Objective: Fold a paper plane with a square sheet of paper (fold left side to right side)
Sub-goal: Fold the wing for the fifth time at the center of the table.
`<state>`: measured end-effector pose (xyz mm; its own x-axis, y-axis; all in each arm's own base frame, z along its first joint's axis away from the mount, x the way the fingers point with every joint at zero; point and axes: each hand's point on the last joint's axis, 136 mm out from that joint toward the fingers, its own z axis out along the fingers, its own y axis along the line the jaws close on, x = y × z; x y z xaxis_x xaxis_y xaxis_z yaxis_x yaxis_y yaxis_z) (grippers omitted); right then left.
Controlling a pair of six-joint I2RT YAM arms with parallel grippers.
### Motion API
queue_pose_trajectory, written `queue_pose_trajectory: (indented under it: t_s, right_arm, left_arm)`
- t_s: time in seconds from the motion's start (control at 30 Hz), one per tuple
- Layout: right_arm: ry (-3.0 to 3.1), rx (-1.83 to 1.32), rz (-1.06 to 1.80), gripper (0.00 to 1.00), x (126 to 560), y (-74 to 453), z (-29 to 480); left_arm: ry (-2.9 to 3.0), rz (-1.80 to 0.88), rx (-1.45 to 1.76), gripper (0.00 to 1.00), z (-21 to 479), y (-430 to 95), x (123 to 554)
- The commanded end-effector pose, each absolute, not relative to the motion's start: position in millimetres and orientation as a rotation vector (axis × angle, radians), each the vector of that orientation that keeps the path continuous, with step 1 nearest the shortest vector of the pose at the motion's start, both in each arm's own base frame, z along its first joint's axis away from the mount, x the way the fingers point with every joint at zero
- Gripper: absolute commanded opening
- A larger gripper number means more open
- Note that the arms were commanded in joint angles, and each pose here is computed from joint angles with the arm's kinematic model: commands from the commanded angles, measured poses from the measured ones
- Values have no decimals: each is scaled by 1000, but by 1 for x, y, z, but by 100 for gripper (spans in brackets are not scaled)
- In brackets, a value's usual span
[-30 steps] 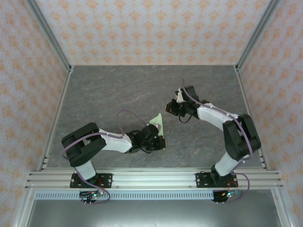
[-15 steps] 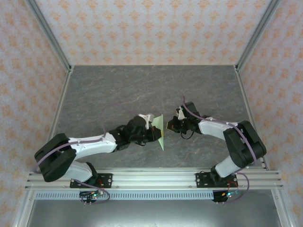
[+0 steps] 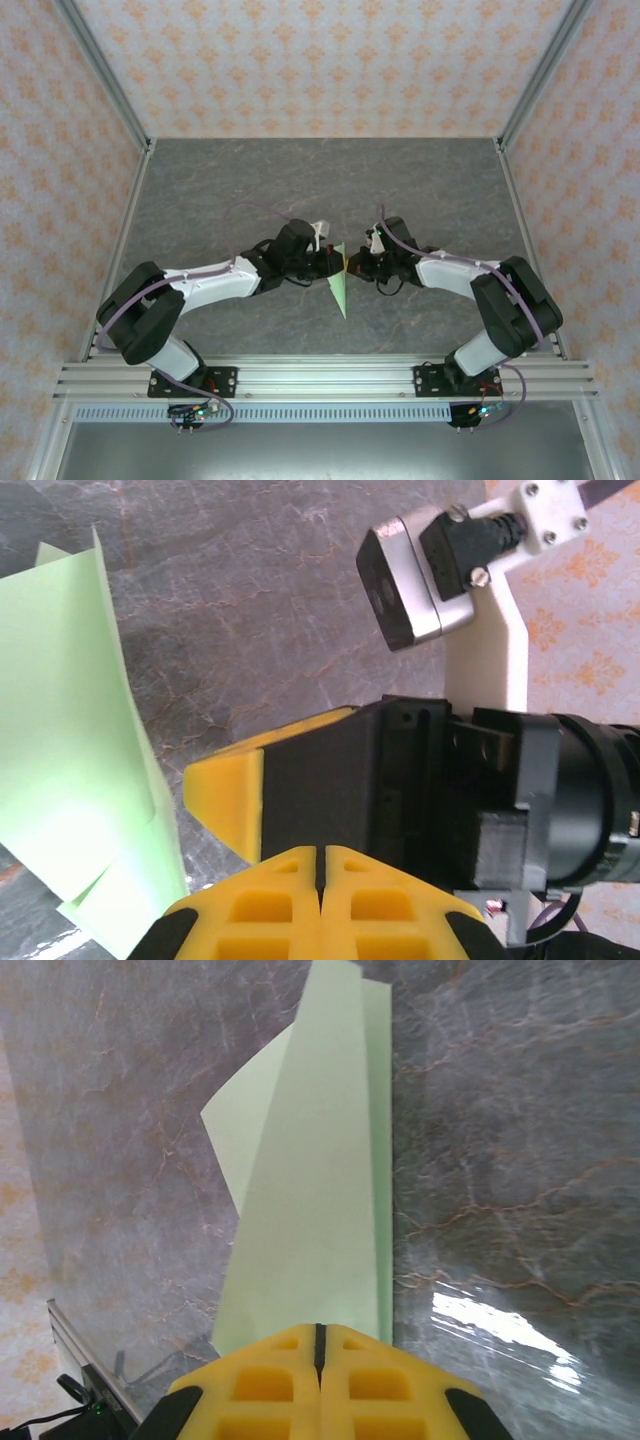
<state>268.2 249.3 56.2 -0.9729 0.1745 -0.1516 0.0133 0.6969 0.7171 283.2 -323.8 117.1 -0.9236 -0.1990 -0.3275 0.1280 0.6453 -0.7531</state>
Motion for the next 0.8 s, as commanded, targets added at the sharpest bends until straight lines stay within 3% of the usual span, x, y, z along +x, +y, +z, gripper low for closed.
queue_pose_trajectory:
  t_s: [0.0,0.77]
  right_arm:
    - [2682,145,1206,3,267,260,56]
    - [2752,212,1172,3,270,268,20]
  left_arm:
    - [2461,-1188,-58,0,124,-320,291]
    - [2616,-1073,-129,0,64,-316,325]
